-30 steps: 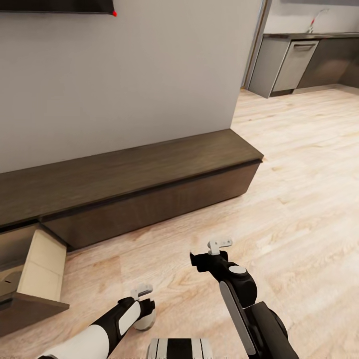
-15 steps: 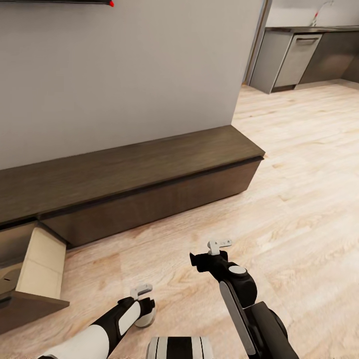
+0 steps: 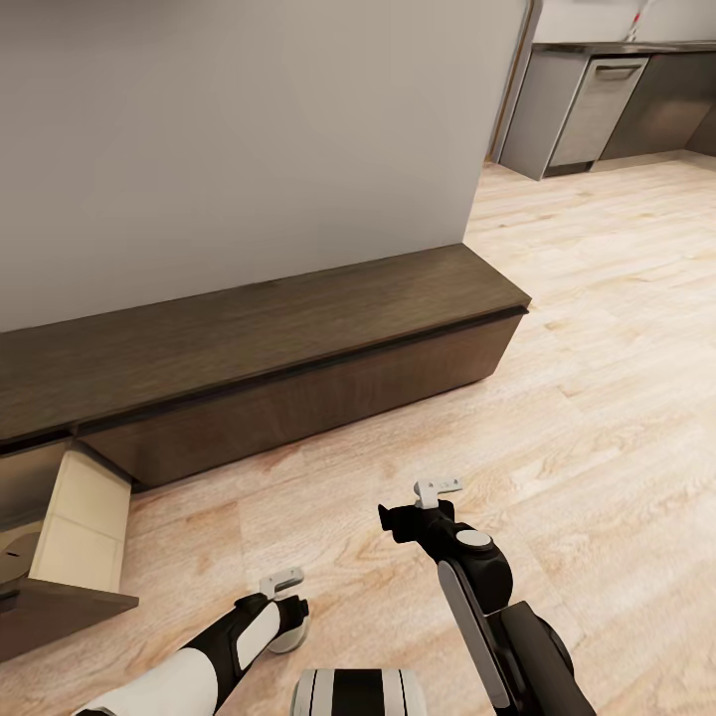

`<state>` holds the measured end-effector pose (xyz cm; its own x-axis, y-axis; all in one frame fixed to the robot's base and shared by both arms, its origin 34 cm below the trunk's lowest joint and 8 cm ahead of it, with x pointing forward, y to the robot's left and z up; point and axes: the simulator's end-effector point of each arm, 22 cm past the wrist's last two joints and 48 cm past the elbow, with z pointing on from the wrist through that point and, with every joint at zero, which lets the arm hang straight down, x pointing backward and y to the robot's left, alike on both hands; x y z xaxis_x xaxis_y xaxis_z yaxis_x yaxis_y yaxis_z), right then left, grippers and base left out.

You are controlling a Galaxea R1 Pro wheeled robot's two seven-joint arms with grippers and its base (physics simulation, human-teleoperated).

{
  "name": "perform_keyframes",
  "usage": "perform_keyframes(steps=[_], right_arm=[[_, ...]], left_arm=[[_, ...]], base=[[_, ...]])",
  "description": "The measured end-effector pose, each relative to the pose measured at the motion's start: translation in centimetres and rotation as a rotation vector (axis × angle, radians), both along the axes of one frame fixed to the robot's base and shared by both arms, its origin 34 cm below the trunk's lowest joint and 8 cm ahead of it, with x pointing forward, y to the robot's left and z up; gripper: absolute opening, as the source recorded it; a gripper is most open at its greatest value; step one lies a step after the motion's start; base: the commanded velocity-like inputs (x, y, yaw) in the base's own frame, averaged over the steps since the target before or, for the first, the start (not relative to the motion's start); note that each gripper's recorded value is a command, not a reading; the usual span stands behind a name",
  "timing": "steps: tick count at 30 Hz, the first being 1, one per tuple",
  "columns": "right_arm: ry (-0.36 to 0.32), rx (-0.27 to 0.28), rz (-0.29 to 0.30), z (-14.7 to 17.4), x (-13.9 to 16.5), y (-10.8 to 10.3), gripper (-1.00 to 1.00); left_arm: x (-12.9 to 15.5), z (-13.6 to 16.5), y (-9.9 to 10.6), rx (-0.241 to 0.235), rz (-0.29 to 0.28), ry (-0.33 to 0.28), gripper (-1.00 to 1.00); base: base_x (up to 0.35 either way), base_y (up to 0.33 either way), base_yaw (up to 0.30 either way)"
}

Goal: Place each of the two pumpkins and all three candles from the living room inside a cabinet in the living room (use any cabinet), then make sure every cabinet is closed, and position the cauldron so it is next to a table in the living room.

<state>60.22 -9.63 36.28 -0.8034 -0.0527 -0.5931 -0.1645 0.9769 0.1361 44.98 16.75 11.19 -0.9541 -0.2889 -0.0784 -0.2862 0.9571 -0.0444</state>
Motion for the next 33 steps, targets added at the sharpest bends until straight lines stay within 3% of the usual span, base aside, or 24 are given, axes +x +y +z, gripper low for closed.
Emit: perform_keyframes(steps=[13,14,33], right_arm=[[0.016,0.0,0.0,-0.89,-0.23,0.0,1.0],[0.016,0.0,0.0,-0.89,-0.23,0.0,1.0],[0.017,0.0,0.0,-0.9,-0.24,0.0,1.0]], left_arm=[[-0.68,-0.63,-0.08,0.0,-0.002,0.018,1.0],[-0.69,-0.63,-0.08,0.0,-0.003,0.018,-1.0],[-0.49,-0.59,-0.11,-0.003,0.002,0.014,-1.0]], base=[[0.0,0.0,0.0],[0.0,0.0,0.0],[0.0,0.0,0.0]])
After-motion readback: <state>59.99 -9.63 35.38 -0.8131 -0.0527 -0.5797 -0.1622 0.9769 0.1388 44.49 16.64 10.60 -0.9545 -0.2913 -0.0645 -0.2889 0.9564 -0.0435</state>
